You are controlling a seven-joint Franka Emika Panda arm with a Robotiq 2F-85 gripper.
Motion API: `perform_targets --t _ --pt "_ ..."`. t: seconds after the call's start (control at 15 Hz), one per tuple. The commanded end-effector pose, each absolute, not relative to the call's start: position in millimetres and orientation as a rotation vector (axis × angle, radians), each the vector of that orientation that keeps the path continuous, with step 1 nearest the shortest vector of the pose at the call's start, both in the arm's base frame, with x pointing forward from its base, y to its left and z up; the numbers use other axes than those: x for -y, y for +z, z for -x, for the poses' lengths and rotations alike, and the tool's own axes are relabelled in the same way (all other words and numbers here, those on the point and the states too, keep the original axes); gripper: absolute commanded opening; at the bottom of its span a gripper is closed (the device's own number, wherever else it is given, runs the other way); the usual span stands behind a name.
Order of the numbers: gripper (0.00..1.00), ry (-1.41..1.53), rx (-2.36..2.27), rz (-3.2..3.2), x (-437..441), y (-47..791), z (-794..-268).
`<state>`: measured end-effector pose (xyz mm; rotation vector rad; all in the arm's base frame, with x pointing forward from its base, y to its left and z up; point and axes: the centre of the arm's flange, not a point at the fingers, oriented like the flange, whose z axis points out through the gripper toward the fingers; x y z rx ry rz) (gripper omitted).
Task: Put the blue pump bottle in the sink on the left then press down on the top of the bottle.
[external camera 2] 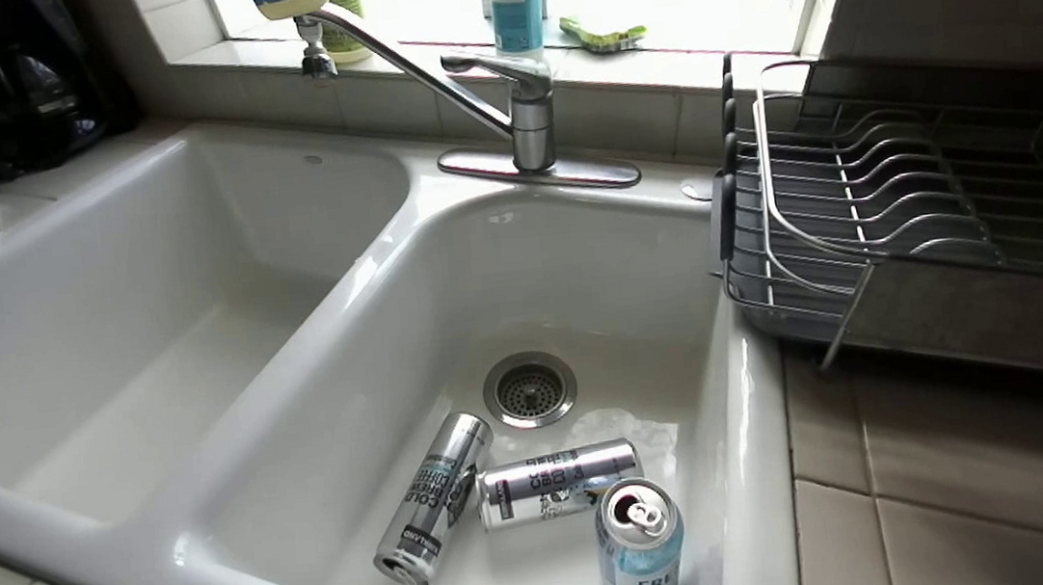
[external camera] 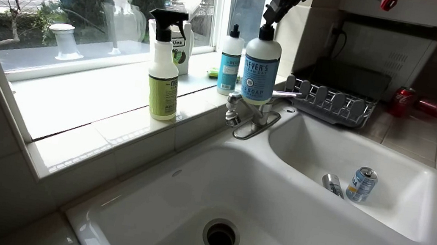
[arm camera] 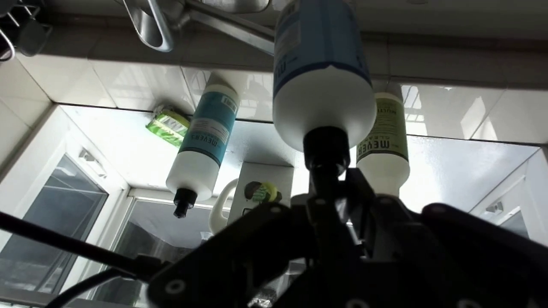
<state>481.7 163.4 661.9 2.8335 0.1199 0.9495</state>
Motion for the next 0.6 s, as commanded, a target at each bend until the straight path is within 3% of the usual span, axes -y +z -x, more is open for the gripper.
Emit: perform_targets --t 0.0,0.53 --pt "0.04 0.924 -0.143 -2.911 -160.9 651.0 -450.9" --pt "0.04 0.648 -0.370 -3.165 -162.6 573.2 -437.2"
